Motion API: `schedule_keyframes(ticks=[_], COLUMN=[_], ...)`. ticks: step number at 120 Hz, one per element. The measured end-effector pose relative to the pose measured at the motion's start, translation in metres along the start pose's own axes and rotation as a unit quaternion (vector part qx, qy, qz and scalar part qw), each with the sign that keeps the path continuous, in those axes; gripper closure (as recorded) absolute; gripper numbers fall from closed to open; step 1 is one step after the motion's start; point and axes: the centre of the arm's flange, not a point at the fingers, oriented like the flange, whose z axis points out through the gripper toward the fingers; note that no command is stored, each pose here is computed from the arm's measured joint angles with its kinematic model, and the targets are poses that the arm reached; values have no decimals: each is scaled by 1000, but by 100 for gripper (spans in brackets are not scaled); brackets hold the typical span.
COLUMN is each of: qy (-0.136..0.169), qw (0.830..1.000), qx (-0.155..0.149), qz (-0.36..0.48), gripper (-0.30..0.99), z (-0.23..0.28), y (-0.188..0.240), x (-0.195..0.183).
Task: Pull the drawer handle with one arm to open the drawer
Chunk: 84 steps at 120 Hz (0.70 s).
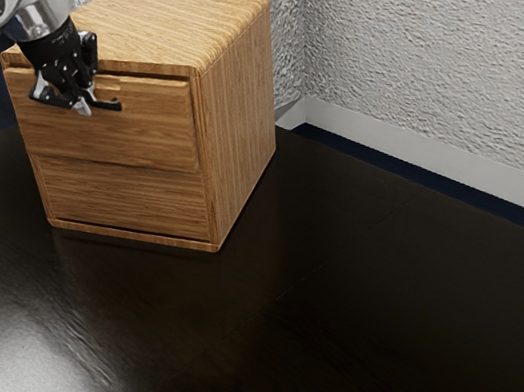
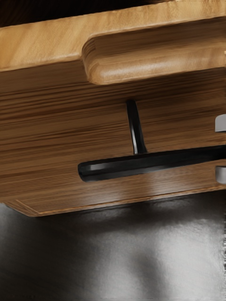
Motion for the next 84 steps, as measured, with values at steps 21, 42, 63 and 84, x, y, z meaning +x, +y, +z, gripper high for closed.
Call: schedule_keyframes(ticks=[21,42,63,84], qy=[-3,-6,-10,-16], qw=[1000,1000,999,999], qx=[7,21,31,35], qz=[-5,-8,-11,-8], gripper=[76,78,79,79], z=[-6,-5,-12,-20], y=[-7,-15,-27,-42], x=[0,-1,-2,-9])
